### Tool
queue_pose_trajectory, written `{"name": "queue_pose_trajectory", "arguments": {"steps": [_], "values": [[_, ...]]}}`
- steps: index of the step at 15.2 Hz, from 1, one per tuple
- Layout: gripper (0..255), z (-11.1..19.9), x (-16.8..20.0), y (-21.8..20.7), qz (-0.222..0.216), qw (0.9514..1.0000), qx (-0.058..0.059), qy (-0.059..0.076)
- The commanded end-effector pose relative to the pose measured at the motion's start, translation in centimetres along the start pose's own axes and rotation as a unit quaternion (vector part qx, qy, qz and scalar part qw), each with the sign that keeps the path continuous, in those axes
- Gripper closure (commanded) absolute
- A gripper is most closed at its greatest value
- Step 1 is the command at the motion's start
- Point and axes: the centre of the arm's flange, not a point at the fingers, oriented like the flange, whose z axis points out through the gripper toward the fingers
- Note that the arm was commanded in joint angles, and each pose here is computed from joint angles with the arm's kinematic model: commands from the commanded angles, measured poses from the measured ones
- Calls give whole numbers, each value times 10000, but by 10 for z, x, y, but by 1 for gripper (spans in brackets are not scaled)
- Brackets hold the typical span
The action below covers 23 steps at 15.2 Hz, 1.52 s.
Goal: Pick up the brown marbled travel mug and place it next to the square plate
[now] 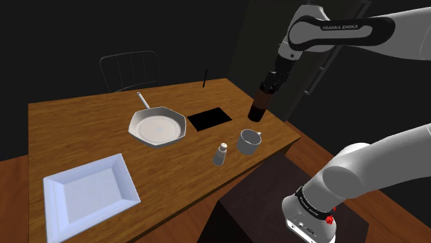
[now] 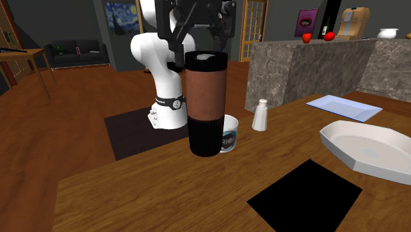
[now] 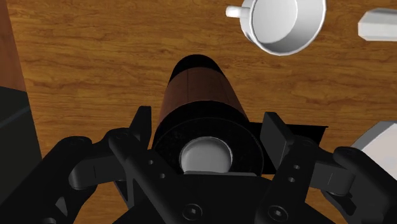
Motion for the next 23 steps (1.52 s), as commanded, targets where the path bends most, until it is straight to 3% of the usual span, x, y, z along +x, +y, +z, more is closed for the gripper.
{"name": "queue_pose_trajectory", "arguments": {"steps": [1,23], "values": [[255,-11,-1,0,1,10000,0,3],[255,-127,-2,0,1,10000,0,3]]}}
